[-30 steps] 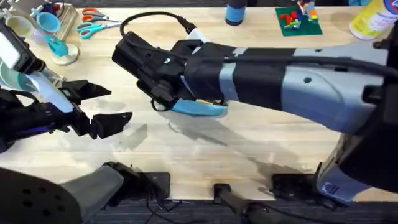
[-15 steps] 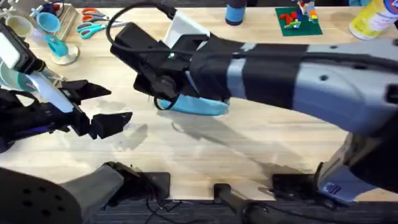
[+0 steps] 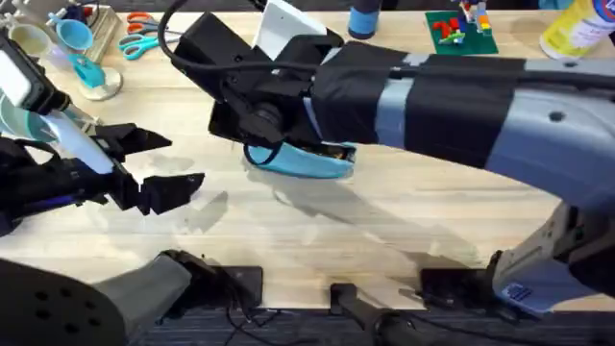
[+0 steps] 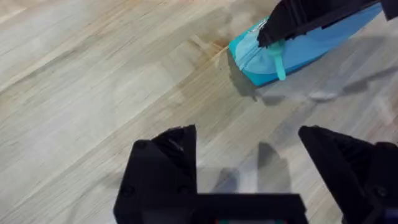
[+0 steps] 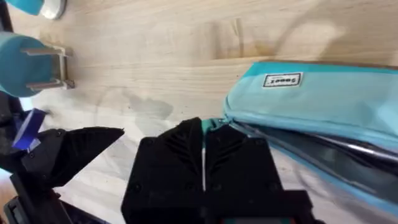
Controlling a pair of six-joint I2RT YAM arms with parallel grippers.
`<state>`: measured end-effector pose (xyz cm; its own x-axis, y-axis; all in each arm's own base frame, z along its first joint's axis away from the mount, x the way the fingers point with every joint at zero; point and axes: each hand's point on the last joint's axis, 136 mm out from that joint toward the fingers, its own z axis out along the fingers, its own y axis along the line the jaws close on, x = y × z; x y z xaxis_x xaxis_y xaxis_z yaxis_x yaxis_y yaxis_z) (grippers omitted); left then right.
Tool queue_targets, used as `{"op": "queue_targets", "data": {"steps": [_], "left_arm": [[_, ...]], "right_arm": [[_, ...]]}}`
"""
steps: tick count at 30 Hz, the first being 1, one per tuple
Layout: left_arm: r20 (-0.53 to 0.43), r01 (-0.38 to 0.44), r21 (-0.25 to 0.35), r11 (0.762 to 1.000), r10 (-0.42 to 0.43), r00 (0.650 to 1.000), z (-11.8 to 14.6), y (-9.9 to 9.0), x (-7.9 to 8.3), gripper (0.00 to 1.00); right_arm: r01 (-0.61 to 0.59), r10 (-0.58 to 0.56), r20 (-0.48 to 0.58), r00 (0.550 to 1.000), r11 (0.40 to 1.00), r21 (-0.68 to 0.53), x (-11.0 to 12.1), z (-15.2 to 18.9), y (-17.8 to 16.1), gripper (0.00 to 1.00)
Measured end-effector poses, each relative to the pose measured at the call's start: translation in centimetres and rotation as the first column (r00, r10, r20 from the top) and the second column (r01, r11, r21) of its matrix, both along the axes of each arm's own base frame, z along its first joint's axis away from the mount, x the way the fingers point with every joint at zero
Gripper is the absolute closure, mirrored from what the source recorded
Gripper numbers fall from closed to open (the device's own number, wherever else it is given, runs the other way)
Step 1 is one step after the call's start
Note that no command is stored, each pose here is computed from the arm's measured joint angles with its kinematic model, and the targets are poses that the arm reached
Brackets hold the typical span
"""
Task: Unzip the bag, pick up the pens from the table one at a time and place them inside, then zip the bag closed.
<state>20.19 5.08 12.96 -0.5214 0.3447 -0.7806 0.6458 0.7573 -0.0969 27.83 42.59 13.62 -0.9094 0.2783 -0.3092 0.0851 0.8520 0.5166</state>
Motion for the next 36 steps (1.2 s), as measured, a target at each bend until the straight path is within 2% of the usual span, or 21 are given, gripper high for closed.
{"op": "queue_targets", "data": {"steps": [7, 14, 21, 24, 29, 32, 36], "left_arm": [[0.013, -0.002, -0.004, 1.000, 0.003, 1.000, 0.2, 0.0, 0.2, 0.007], [0.099, -0.016, -0.034, 0.999, 0.019, 0.995, 1.2, 0.2, 1.4, 0.008], [0.118, -0.011, -0.119, 0.993, 0.026, 0.993, -0.1, 0.8, 2.6, 0.007], [0.159, 0.022, -0.149, 0.989, 0.002, 0.987, -0.5, 0.6, 3.1, 0.008], [0.231, 0.116, -0.150, 0.982, -0.080, 0.970, -1.1, -0.5, 3.8, 0.007], [0.266, 0.183, -0.138, 0.973, -0.142, 0.954, -1.6, -1.4, 4.2, 0.007], [0.312, 0.260, -0.092, 0.961, -0.221, 0.924, -2.4, -2.4, 5.0, 0.007]], "right_arm": [[0.004, -0.004, -0.008, 1.000, 1.000, -0.003, 0.1, 0.0, -0.3, 0.970], [0.004, -0.004, -0.009, 1.000, 1.000, -0.003, 0.1, 0.0, -0.3, 0.971], [0.003, -0.003, -0.008, 1.000, 1.000, -0.003, 0.1, 0.0, -0.3, 0.968], [0.004, -0.004, -0.009, 1.000, 1.000, -0.003, 0.1, 0.0, -0.3, 0.970], [0.004, -0.004, -0.009, 1.000, 1.000, -0.003, 0.1, 0.0, -0.3, 0.970], [0.004, -0.004, -0.009, 1.000, 1.000, -0.003, 0.1, 0.0, -0.3, 0.970], [0.004, -0.004, -0.009, 1.000, 1.000, -0.003, 0.1, 0.0, -0.3, 0.970]]}}
